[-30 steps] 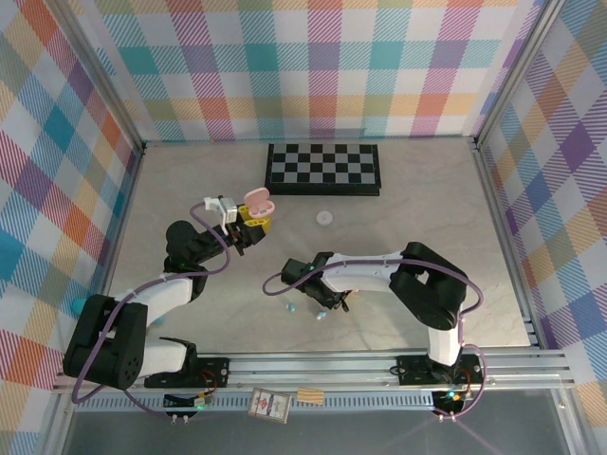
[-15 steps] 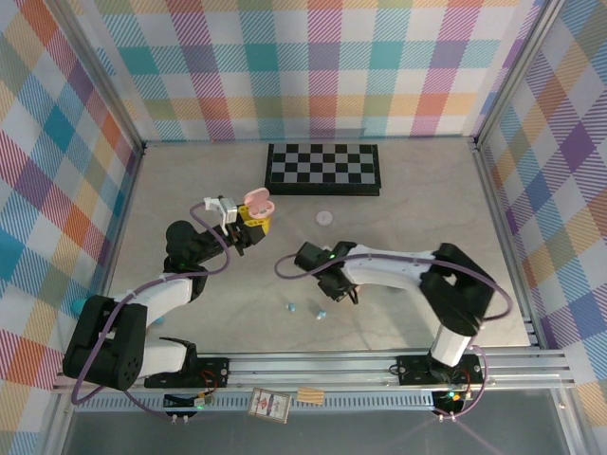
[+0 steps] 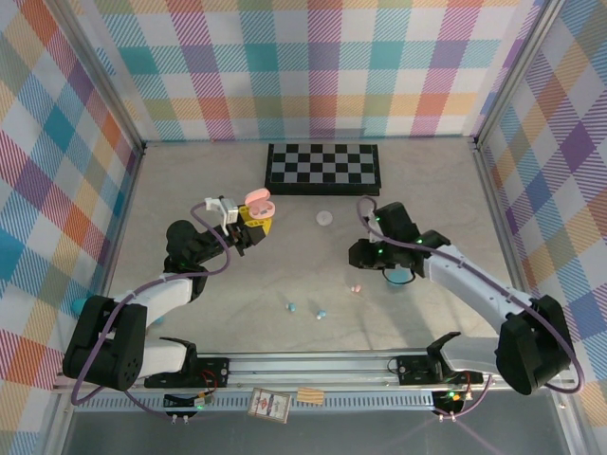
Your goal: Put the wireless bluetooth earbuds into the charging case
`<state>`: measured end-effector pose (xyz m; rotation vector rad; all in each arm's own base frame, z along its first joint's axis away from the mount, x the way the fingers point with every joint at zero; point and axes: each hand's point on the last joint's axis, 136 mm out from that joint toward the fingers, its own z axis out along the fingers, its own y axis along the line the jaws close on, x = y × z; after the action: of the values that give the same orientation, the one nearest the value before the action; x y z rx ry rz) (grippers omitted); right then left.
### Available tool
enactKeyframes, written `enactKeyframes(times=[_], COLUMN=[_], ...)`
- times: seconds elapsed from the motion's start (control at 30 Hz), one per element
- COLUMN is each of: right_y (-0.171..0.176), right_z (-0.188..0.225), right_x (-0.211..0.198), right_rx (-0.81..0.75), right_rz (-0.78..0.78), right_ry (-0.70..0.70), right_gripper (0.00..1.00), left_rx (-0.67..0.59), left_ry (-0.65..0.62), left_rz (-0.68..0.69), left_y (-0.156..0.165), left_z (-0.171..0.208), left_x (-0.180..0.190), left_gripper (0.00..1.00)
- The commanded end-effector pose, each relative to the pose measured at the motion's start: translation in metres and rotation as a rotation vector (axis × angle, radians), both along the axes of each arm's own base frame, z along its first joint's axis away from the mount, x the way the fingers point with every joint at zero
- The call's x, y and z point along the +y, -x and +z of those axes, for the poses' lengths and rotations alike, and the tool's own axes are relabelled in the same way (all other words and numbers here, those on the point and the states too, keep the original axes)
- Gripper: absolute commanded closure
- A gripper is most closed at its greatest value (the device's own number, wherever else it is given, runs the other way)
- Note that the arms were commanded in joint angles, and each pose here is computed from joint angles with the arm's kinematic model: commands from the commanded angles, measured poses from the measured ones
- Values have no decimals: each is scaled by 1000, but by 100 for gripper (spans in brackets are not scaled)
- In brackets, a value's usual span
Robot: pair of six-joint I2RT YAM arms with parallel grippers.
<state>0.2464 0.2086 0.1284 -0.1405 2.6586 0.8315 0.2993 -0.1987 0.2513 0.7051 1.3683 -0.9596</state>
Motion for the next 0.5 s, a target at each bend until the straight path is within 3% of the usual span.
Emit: enactKeyframes(times=[0.0, 0.13, 0.47], right_y=[9, 5, -3], right_z=[32, 46, 53], right_x=[21, 16, 8], right_rx=[70, 128, 260], right_rz=[38, -2, -75], right_ry=[-265, -414, -604], right_gripper=[80, 80, 82], left_rx=[-84, -80, -86], left_ry=[7, -11, -62], left_rz=[-14, -33, -94], left_y=[5, 10, 29], left_z=[22, 19, 13], left_x=[-6, -13, -40], left_gripper=[71, 71, 70])
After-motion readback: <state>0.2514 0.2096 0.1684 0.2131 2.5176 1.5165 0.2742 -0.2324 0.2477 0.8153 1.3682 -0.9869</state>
